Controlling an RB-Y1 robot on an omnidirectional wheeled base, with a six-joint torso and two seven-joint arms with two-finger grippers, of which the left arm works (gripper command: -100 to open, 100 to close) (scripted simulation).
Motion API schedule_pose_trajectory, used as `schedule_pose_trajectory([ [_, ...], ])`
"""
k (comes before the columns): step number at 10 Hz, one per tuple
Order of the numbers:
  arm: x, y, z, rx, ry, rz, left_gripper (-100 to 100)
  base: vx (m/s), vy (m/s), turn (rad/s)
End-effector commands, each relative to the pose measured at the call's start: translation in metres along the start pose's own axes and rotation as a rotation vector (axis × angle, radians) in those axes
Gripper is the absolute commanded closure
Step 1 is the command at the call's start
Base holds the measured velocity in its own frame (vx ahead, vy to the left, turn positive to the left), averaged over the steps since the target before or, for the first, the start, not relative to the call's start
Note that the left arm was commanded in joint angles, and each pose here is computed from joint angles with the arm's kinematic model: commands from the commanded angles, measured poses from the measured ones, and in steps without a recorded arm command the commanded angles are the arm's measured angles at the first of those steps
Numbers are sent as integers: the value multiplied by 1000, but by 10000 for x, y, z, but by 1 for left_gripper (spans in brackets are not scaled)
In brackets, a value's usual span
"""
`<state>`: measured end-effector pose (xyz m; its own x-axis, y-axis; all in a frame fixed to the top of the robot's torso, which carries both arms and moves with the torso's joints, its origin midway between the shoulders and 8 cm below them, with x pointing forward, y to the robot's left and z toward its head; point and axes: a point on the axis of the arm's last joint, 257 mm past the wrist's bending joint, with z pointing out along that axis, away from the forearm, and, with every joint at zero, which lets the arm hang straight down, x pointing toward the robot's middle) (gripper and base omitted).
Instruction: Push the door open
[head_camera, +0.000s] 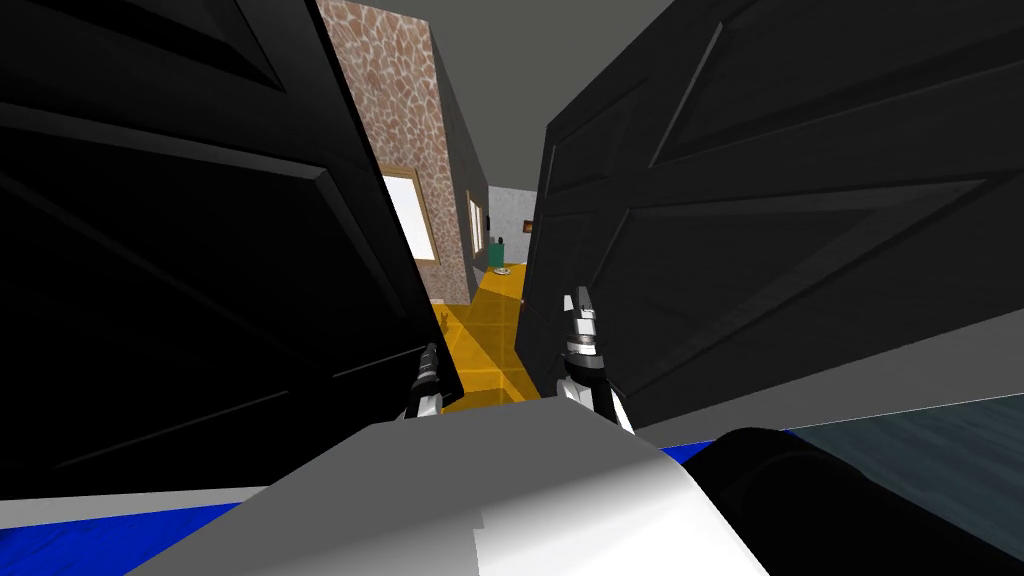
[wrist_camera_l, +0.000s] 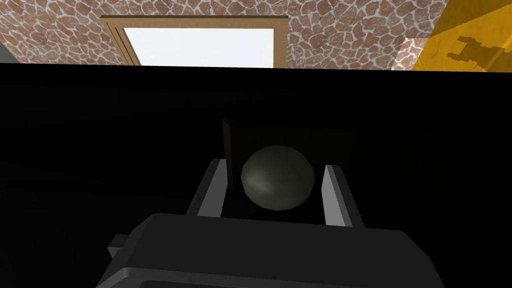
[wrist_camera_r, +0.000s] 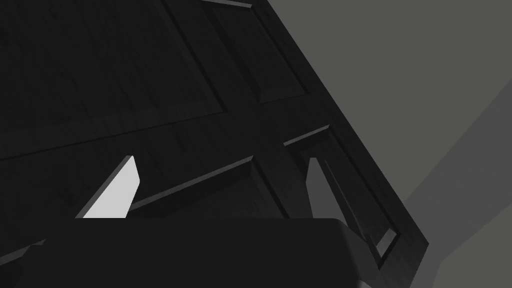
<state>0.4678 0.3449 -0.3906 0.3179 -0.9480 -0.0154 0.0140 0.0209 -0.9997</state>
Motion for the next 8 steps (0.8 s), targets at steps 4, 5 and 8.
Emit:
schedule_pose_trajectory([
  [4,-3,3,1,-1,0,0,100,-16,-6,-1],
  [5,-3,3,1,-1,0,0,100,0,0,0],
  [8,-42,1,19,-2,4,15,100,139,23,103],
])
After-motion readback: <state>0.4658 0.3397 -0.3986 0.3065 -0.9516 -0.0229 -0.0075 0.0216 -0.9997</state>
